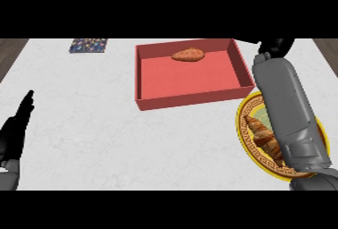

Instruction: Pick the sweet potato from the plate and place it in the cardboard box

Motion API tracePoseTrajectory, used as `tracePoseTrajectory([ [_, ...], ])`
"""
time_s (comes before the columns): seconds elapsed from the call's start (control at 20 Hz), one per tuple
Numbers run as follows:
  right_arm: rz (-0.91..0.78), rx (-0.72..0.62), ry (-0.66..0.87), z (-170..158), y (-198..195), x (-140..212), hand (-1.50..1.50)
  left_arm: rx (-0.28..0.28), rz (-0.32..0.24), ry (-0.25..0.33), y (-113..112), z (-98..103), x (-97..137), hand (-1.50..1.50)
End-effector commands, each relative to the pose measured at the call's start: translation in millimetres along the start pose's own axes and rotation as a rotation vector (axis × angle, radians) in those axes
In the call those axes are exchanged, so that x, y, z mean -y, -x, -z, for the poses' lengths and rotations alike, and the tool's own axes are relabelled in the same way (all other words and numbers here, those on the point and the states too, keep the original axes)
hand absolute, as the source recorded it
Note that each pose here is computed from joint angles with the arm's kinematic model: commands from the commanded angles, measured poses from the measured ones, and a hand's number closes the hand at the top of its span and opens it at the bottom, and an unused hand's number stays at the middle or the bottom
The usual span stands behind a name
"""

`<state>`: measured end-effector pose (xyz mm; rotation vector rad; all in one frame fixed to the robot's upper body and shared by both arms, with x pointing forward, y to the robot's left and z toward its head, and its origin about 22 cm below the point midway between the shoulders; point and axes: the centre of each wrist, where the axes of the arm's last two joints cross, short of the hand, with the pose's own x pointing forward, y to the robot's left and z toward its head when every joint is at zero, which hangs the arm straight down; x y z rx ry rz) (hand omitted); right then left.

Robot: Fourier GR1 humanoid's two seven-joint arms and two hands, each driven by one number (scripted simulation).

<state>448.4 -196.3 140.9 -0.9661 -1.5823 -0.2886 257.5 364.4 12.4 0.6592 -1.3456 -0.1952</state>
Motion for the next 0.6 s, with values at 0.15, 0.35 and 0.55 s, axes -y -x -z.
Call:
tracePoseTrajectory([
  [0.15,-0.047,0.011,0.014,14.2,28.2,80.9,-1.50,-0.023,0.000,-0.022,6.9,-2.3,-13.0,0.00],
  [0.35,-0.055,0.008,0.005,-4.2,48.0,132.0,-1.50,-0.013,0.014,-0.033,12.0,-16.5,-18.8,0.00],
  [0.55,-0.110,-0.017,-0.094,-47.8,60.3,163.8,-1.50,-0.026,0.007,-0.035,1.8,-3.8,-11.8,0.00],
])
